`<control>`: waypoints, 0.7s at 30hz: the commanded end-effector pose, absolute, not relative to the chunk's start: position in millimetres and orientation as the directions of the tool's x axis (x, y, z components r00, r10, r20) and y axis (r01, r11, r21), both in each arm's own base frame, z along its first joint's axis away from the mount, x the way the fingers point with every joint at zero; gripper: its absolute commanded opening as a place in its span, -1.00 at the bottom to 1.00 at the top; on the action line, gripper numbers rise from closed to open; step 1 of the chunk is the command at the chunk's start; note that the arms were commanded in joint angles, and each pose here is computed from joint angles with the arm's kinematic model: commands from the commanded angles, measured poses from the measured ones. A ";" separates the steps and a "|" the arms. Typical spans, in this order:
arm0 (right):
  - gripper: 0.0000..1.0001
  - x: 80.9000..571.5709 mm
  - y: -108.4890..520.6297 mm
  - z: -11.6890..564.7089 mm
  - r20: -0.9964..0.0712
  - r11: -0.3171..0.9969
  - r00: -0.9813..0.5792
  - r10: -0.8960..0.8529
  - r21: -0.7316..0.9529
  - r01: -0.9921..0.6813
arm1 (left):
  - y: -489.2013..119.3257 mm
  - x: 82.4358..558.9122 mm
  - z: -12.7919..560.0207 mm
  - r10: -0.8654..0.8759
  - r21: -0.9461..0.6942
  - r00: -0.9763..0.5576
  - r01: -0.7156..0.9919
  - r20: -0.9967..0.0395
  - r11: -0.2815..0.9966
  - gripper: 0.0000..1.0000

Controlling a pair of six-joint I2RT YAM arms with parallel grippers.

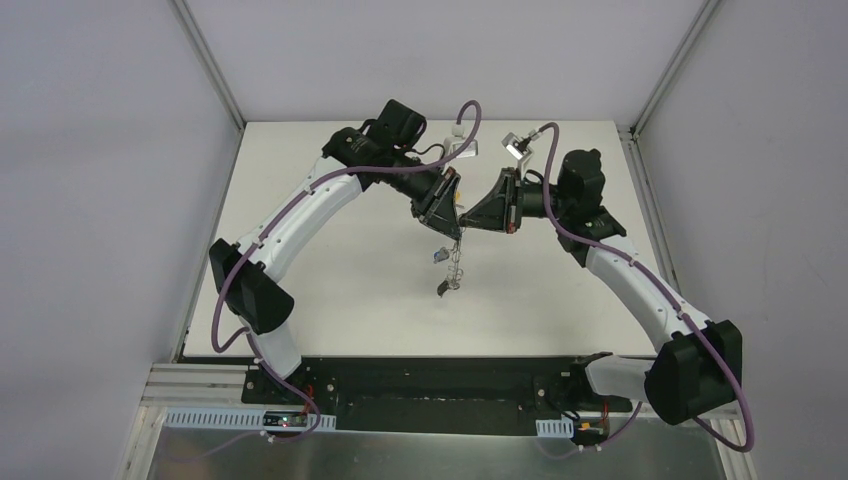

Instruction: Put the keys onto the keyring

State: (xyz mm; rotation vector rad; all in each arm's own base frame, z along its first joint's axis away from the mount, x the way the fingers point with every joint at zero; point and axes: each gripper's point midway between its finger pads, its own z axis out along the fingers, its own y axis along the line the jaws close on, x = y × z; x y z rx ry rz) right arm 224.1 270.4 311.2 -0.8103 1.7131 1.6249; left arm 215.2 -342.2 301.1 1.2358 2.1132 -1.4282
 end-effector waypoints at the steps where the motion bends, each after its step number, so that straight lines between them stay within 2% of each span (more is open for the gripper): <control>1: -1.00 229.5 270.4 331.5 -0.830 0.034 -0.557 0.040 0.558 -0.829 | -344.9 208.3 320.6 0.444 -0.625 -0.588 0.777 -0.676 0.076 -0.57; 21: -1.00 225.0 264.7 325.9 -0.838 0.024 -0.545 0.027 0.546 -0.837 | -336.0 228.1 329.8 0.378 -0.633 -0.623 0.765 -0.684 0.115 -0.55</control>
